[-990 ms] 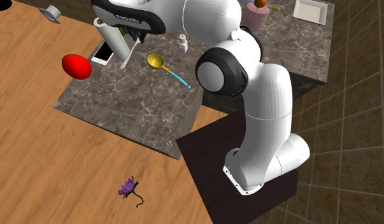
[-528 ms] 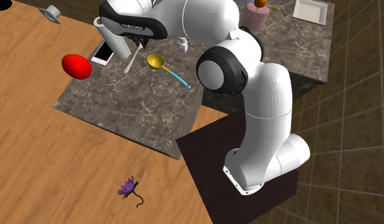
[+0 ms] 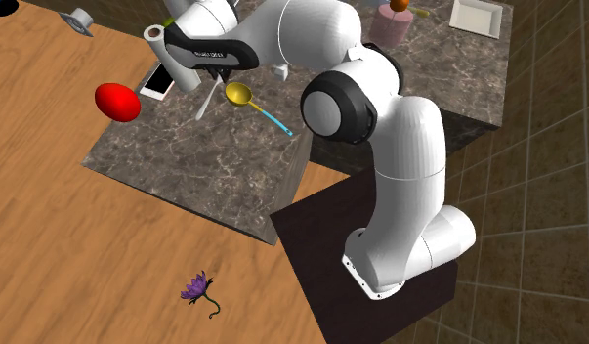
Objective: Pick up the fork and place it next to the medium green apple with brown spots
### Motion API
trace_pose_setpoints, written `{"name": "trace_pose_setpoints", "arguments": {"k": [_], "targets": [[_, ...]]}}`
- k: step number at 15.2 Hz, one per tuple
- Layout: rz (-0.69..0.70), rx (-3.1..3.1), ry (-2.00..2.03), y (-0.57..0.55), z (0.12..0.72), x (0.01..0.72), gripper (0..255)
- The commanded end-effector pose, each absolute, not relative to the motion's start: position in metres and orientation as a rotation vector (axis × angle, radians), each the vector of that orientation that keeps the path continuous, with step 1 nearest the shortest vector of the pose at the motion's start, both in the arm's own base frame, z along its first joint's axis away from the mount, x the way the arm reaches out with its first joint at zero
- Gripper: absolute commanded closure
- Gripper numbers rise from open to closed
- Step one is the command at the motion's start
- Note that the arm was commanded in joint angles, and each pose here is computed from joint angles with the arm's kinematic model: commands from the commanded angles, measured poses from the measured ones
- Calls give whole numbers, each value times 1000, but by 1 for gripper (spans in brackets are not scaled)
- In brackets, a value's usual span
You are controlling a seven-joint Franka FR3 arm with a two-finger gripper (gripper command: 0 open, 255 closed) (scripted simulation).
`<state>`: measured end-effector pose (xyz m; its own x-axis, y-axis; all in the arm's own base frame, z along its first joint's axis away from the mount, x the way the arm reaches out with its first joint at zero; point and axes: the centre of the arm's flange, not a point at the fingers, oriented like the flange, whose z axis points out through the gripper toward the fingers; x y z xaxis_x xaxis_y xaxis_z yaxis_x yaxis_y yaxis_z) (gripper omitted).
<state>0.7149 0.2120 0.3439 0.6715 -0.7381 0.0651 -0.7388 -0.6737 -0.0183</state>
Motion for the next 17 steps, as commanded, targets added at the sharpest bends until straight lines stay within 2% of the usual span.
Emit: {"name": "trace_pose_setpoints", "arguments": {"k": [1,7,8,13,17], "targets": [[106,2864,-1265,212,341,715,255],[106,2864,-1265,212,341,715,255],[106,2864,-1265,212,341,715,0],[106,2864,-1265,212,341,715,0],[106,2864,-1265,214,391,712,0]]}}
